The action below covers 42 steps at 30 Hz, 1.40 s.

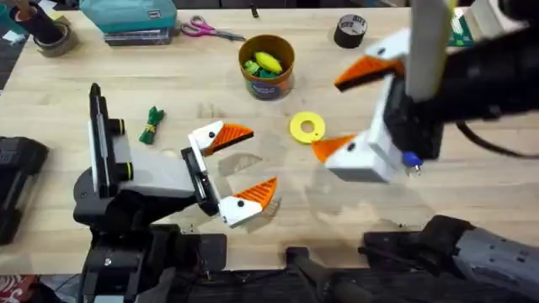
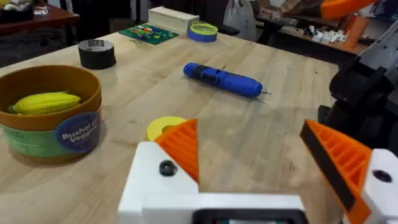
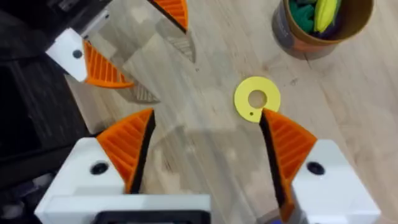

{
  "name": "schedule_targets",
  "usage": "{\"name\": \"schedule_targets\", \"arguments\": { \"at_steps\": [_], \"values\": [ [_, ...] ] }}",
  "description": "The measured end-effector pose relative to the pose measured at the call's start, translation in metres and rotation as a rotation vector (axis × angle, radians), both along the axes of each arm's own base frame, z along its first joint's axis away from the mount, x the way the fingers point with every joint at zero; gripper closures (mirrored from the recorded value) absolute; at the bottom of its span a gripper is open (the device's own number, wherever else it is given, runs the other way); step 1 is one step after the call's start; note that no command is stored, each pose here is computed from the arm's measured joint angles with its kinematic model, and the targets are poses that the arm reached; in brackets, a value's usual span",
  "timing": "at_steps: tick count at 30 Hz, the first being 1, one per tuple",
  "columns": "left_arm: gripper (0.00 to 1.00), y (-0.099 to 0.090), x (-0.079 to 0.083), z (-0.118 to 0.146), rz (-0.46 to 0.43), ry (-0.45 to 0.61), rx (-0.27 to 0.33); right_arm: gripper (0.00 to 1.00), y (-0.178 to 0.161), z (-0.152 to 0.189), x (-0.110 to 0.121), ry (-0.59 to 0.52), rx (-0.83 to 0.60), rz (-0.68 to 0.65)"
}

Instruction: Pick up the gripper from the table and insert it into the empty holder that is missing its gripper. Then pick up a screw, insert it into the mounting hole, and use the screwdriver to tighten it. Finally, clean up the table by picking up the vegetable and placing it into the bucket.

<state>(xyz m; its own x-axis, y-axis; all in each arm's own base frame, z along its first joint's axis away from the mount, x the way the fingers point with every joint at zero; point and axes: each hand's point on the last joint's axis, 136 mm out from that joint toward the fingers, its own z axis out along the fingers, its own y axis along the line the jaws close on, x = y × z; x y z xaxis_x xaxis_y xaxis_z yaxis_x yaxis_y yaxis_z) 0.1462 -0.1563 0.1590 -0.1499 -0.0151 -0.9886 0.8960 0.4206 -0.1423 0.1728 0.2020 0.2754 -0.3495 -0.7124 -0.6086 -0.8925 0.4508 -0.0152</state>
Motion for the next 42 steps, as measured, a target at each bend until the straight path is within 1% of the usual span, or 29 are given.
{"name": "schedule_targets", "arguments": {
  "at_steps": [7, 32, 33, 38, 39, 40, 42],
  "values": [
    [0.015, 0.000, 0.000, 0.000, 0.000, 0.000, 0.000, 0.006, -0.018, -0.018, -0.010, 0.015, 0.015, -0.033],
    [0.015, 0.000, 0.000, 0.000, 0.000, -0.001, 0.000, 0.006, -0.018, -0.020, -0.010, 0.021, 0.018, -0.033],
    [0.083, 0.000, 0.000, 0.000, 0.000, 0.001, -0.001, 0.006, -0.018, -0.020, -0.010, 0.021, 0.018, -0.033],
    [0.858, 0.000, 0.001, 0.000, 0.005, -0.003, 0.001, 0.005, -0.018, -0.019, -0.010, 0.021, 0.018, -0.033],
    [0.963, 0.001, 0.001, 0.000, 0.007, -0.008, 0.004, 0.005, -0.018, -0.019, -0.010, 0.021, 0.018, -0.033],
    [0.988, 0.001, 0.001, 0.000, 0.008, -0.008, 0.004, 0.005, -0.018, -0.020, -0.010, 0.021, 0.018, -0.033],
    [0.990, 0.001, 0.002, 0.000, 0.010, -0.009, 0.004, 0.005, -0.018, -0.020, -0.010, 0.023, 0.019, -0.036]
  ]
}}
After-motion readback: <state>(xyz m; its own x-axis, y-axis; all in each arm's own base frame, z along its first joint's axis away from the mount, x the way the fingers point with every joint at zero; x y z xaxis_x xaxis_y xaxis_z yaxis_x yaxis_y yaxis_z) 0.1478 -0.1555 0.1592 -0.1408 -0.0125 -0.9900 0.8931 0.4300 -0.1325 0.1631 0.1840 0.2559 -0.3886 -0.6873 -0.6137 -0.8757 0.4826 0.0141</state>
